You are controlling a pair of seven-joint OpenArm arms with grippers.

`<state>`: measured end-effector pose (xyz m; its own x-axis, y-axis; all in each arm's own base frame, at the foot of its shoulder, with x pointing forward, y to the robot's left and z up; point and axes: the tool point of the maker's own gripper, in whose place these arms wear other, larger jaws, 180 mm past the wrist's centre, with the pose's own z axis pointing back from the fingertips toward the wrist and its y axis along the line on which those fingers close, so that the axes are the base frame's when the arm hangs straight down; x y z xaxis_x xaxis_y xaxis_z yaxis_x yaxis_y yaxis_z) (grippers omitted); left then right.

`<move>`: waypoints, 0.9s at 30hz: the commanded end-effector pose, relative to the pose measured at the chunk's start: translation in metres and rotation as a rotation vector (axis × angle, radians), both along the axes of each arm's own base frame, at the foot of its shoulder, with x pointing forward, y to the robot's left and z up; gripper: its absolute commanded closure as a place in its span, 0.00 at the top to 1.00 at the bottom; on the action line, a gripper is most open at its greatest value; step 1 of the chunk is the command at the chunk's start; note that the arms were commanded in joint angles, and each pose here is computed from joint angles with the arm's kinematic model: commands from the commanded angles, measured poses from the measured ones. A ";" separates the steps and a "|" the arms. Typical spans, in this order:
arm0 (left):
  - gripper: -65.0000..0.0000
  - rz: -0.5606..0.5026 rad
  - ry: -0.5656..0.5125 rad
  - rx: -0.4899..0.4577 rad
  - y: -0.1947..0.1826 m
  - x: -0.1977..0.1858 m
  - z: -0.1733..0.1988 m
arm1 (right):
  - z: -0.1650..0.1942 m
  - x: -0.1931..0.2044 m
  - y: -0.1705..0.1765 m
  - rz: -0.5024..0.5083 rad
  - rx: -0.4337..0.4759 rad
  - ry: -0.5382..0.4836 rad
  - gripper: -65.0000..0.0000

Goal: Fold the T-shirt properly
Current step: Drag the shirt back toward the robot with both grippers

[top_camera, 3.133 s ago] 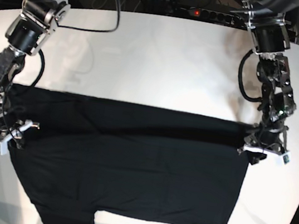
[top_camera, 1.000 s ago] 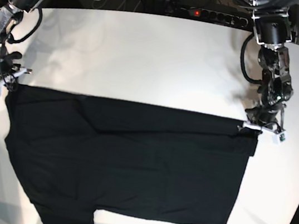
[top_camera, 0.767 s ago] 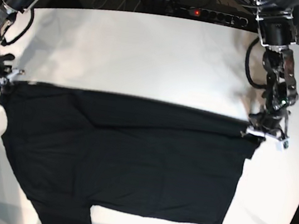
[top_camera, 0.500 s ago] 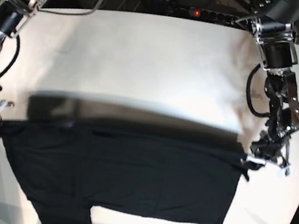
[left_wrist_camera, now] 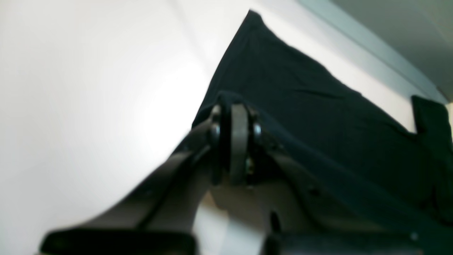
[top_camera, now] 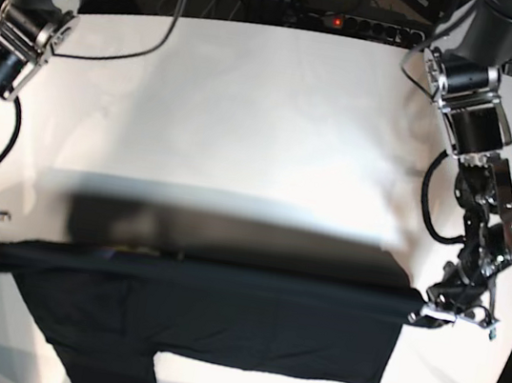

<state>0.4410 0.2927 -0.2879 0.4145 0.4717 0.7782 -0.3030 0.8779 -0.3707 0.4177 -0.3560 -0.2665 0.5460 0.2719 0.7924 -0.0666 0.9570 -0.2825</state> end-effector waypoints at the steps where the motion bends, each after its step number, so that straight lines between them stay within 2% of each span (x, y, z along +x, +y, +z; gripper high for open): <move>1: 0.00 0.014 -0.053 0.027 0.009 0.005 0.018 | 0.026 0.008 -0.007 -0.009 -0.016 -0.070 0.00; 5: 0.00 0.014 -0.023 0.035 0.011 -0.007 0.004 | 0.025 0.006 -0.008 -0.013 -0.018 -0.061 0.00; 7: 0.00 0.011 -0.014 0.050 0.011 -0.017 -0.001 | 0.012 -0.002 -0.010 -0.017 -0.017 -0.033 0.00; 9: 0.00 0.002 -0.002 0.071 0.009 -0.031 -0.007 | 0.002 -0.022 -0.018 -0.043 -0.030 -0.013 0.00; 16: 0.00 -0.028 0.059 0.100 -0.007 -0.083 -0.037 | -0.044 -0.102 -0.007 -0.101 -0.028 0.053 0.00; 22: 0.00 0.018 0.130 0.089 -0.001 -0.135 -0.060 | -0.079 -0.155 0.000 -0.141 -0.006 0.148 0.00; 27: 0.00 0.047 0.202 0.098 0.006 -0.178 -0.079 | -0.092 -0.185 -0.012 -0.181 -0.011 0.205 0.00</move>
<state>0.2564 0.2892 -0.3814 0.5806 0.4441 0.6824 -0.4094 0.8837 -0.2268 0.2267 -0.3606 -0.3729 0.7613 0.1431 0.6324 0.0396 0.9633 -0.2656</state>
